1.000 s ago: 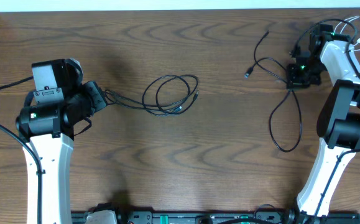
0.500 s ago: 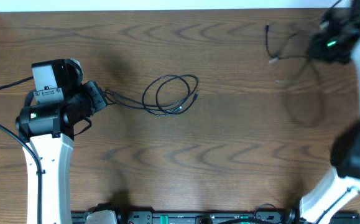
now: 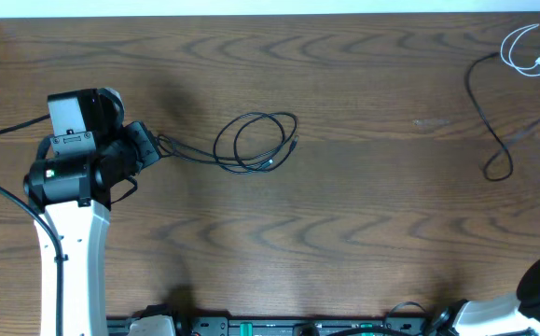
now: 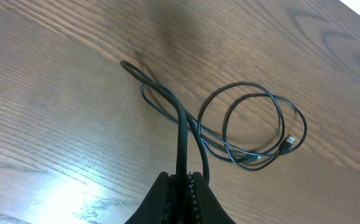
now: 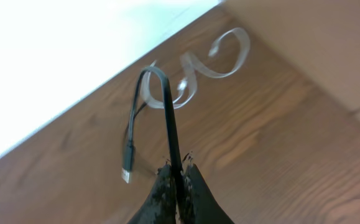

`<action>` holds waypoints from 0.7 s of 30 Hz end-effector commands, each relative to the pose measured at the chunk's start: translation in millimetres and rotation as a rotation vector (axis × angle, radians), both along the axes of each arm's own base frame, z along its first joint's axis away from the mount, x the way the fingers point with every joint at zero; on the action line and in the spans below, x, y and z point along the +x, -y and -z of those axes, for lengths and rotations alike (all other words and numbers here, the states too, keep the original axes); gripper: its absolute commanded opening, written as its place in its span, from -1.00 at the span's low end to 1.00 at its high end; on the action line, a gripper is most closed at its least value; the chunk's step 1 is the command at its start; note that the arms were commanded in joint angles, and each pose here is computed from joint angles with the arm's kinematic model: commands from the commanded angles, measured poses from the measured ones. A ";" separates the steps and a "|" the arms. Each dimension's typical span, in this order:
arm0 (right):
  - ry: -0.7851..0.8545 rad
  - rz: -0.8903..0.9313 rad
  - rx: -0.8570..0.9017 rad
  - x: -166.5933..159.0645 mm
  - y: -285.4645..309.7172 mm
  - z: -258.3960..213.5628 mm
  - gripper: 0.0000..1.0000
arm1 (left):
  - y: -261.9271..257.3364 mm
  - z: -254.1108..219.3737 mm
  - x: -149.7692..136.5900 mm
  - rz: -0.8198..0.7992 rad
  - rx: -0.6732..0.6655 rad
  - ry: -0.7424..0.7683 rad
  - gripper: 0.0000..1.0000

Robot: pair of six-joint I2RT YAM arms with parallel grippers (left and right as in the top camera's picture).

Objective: Untangle cables

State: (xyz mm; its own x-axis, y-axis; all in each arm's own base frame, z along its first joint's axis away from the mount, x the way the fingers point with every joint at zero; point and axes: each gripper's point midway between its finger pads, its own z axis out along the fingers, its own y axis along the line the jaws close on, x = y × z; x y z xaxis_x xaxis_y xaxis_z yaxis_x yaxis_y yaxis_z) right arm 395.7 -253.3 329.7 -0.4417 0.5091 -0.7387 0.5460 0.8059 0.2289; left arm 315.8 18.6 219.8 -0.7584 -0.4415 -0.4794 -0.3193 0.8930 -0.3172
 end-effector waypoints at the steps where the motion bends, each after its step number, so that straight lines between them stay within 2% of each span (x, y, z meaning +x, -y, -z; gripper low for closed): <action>1: 0.025 0.185 0.021 -16.7 47.1 5.1 -0.98 | -2.8 -2.0 3.1 0.000 0.016 0.000 -0.85; 4: 0.026 0.311 -0.019 -33.9 75.1 1.4 -0.98 | -2.9 -0.9 3.6 0.000 0.015 -0.004 -0.85; 8: 0.036 0.386 -0.045 -46.6 91.5 -5.3 -0.98 | -3.1 1.9 4.7 -0.001 0.014 -0.012 -0.85; 13: 0.037 0.443 -0.090 -46.0 111.5 -2.2 -0.97 | -3.2 4.4 5.4 0.000 0.013 -0.021 -0.85; 18: 0.010 0.458 -0.088 -26.8 135.5 32.4 -0.97 | -3.2 4.4 5.4 0.000 0.013 -0.021 -0.85; 19: 0.001 0.454 -0.079 -20.7 140.3 44.1 -0.75 | -3.2 4.4 5.4 -0.001 0.012 -0.021 -0.85; 21: -0.027 0.446 -0.053 -12.3 146.3 68.4 0.33 | -3.2 4.4 5.4 -0.001 0.012 -0.021 -0.85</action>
